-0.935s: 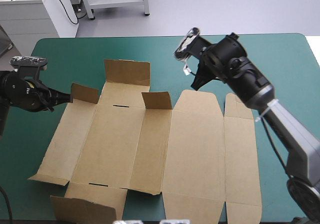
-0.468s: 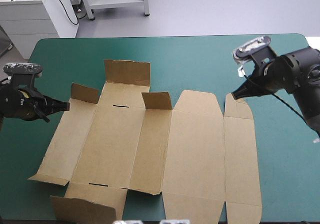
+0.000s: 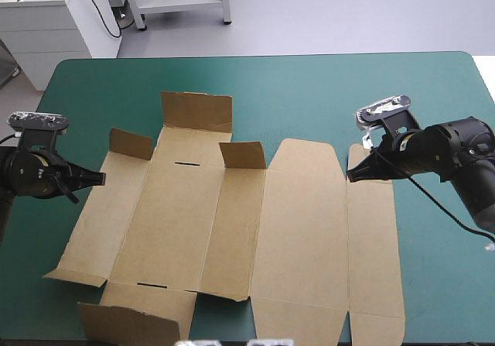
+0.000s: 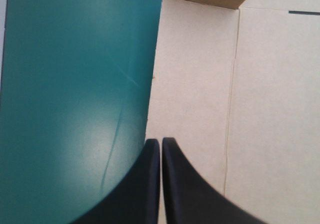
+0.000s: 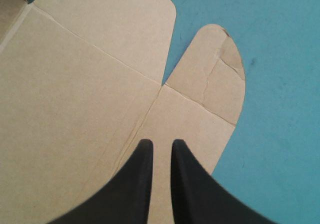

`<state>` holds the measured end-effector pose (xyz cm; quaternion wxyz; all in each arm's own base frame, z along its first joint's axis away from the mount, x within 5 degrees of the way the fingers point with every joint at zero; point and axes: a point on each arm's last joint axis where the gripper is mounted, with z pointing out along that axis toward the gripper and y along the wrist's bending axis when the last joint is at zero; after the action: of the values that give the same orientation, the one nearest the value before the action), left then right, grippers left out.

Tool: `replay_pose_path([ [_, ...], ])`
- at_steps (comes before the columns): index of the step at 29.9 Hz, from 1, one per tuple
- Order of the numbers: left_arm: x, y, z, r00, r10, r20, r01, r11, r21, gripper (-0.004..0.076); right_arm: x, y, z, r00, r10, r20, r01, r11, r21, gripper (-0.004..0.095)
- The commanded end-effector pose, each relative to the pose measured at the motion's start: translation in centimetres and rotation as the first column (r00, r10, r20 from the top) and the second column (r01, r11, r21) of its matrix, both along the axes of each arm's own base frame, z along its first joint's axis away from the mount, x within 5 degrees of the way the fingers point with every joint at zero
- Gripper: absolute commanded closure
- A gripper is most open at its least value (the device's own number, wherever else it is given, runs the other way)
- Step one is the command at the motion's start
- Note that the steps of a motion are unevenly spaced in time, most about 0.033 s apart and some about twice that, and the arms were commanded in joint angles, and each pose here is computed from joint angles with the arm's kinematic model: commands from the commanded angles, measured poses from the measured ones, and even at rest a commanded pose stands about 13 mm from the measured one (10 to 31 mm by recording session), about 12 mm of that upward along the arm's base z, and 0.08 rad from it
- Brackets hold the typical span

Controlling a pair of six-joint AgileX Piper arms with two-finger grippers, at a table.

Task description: Fold the box

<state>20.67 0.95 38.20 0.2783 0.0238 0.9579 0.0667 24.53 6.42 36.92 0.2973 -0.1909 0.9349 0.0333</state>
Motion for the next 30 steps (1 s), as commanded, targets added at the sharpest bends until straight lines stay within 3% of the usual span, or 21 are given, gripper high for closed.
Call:
replay_pose_path([
  [1,-0.2,0.4,1.3,0.997,0.015,0.077,-0.018,0.999,0.041,0.0724,-0.1,0.0,2.0,0.991,0.002,0.135,-0.009,0.999,0.046,0.0794],
  [4,0.0,0.6,0.9,0.998,0.044,0.041,-0.046,0.998,0.053,0.0672,-0.1,0.0,2.1,0.99,0.006,0.141,-0.013,0.999,0.048,0.0794],
  [12,1.2,0.6,-0.4,0.998,0.048,-0.04,-0.046,0.997,0.06,0.0306,0.0,0.2,2.2,0.987,0.028,0.156,-0.037,0.998,0.056,0.0796],
  [16,1.7,1.1,-0.4,0.998,0.06,-0.02,-0.057,0.993,0.108,0.0307,0.0,0.2,2.2,0.986,0.039,0.161,-0.047,0.998,0.047,0.0796],
  [21,1.8,4.0,1.0,0.972,0.213,0.104,-0.228,0.957,0.177,0.0379,0.0,0.2,2.2,0.986,0.039,0.161,-0.047,0.998,0.046,0.0801],
  [26,1.1,8.8,1.0,0.9,0.409,0.153,-0.407,0.912,-0.045,0.0531,0.0,0.3,2.2,0.987,0.039,0.157,-0.049,0.997,0.064,0.0817],
  [30,1.4,12.2,-0.4,0.846,0.521,0.111,-0.477,0.834,-0.279,0.0536,-0.1,0.4,2.2,0.987,0.044,0.156,-0.054,0.996,0.064,0.0817],
])
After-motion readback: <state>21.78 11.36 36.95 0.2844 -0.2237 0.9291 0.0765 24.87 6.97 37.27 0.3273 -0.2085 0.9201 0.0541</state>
